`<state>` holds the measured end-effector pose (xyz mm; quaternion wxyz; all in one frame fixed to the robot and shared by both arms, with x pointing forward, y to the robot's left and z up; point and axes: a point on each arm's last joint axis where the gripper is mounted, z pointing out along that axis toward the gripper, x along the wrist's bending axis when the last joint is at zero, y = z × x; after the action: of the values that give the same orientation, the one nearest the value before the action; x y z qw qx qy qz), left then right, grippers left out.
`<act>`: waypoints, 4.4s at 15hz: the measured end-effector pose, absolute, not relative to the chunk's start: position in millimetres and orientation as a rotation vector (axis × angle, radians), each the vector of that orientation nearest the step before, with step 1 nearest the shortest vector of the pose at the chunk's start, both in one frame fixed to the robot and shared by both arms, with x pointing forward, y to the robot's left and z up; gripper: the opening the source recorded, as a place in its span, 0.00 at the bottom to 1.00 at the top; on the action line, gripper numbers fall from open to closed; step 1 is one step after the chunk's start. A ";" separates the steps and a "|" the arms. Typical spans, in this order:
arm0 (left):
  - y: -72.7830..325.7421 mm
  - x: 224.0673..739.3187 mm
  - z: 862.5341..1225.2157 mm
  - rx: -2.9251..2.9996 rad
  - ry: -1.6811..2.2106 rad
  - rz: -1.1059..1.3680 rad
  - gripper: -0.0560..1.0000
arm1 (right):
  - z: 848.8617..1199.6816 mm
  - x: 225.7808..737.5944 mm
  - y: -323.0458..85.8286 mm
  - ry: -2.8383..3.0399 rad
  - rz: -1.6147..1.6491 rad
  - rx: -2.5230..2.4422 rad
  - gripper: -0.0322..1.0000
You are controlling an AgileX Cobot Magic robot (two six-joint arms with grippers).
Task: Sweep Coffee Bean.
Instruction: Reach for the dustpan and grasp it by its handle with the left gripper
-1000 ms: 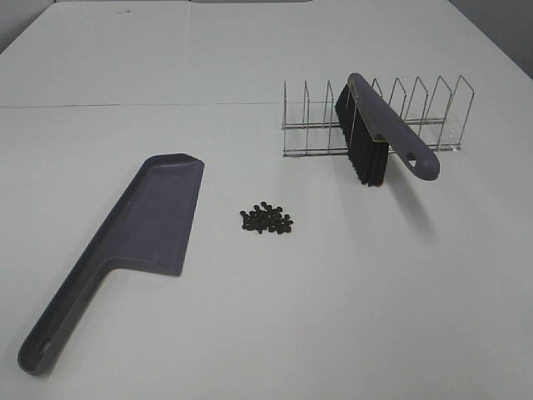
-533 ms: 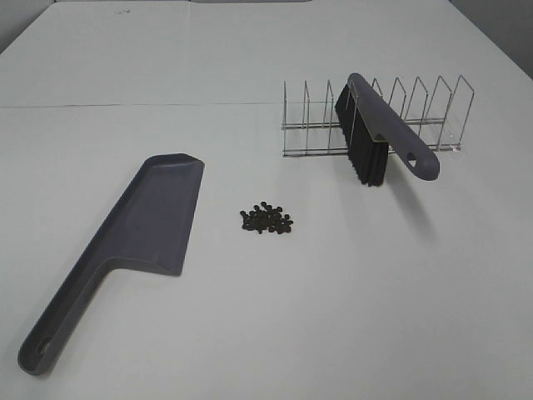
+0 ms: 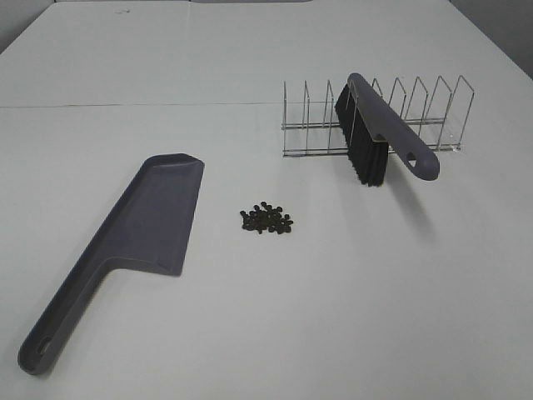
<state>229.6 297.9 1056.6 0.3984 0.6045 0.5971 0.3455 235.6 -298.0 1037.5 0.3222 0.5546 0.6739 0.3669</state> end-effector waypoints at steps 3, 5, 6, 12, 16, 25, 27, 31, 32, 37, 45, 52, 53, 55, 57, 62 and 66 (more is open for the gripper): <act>297.9 229.6 1056.6 1.530 1.512 0.875 0.99 | 1037.5 235.6 -298.0 1.769 0.963 1.456 0.70; 297.9 229.6 1056.6 1.530 1.512 0.875 0.99 | 1037.5 235.6 -298.0 1.769 0.963 1.456 0.70; 297.9 229.6 1056.6 1.530 1.512 0.875 0.99 | 1037.5 235.6 -298.0 1.769 0.963 1.456 0.70; 297.9 229.6 1056.6 1.530 1.512 0.875 0.99 | 1037.5 235.6 -298.0 1.769 0.963 1.456 0.70; 297.9 229.6 1056.6 1.530 1.512 0.875 0.99 | 1037.5 235.6 -298.0 1.769 0.963 1.456 0.70; 297.9 229.6 1056.6 1.530 1.512 0.875 0.99 | 1037.5 235.6 -298.0 1.769 0.963 1.456 0.70; 297.9 231.2 1057.0 1.549 1.530 0.858 0.99 | 1037.5 235.6 -298.0 1.769 0.963 1.456 0.70; 296.6 264.9 1073.1 1.765 1.743 0.640 0.99 | 1037.5 235.6 -298.0 1.769 0.963 1.456 0.70; 296.1 280.8 1077.5 1.809 1.788 0.588 0.99 | 1037.5 235.6 -298.0 1.769 0.963 1.456 0.70; 293.7 359.1 1089.1 1.970 1.959 0.367 0.99 | 1037.5 235.6 -298.0 1.769 0.963 1.456 0.70; 226.5 463.8 1002.7 2.173 2.025 0.225 0.99 | 1037.5 235.6 -298.0 1.769 0.963 1.456 0.70; 200.2 510.7 887.8 2.280 2.046 0.133 0.99 | 1037.5 235.6 -298.0 1.769 0.963 1.456 0.70; 199.6 512.1 885.9 2.277 2.040 0.136 0.99 | 1037.5 235.6 -298.0 1.769 0.963 1.456 0.70; 196.2 520.2 881.6 2.294 2.021 0.133 0.99 | 1037.5 235.6 -298.0 1.769 0.963 1.456 0.70; 191.5 528.9 875.1 2.365 1.998 0.095 0.99 | 1037.5 235.6 -298.0 1.769 0.963 1.456 0.70; 180.8 531.6 871.1 2.434 1.928 0.073 0.83 | 1037.5 235.6 -298.0 1.769 0.963 1.456 0.70; 176.9 530.0 870.6 2.446 1.913 0.065 0.37 | 1037.5 235.6 -298.0 1.769 0.963 1.456 0.70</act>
<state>530.0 176.9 870.6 0.0179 0.7874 0.6158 0.0208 235.6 -298.0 1037.5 0.3222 0.5546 0.6739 0.3669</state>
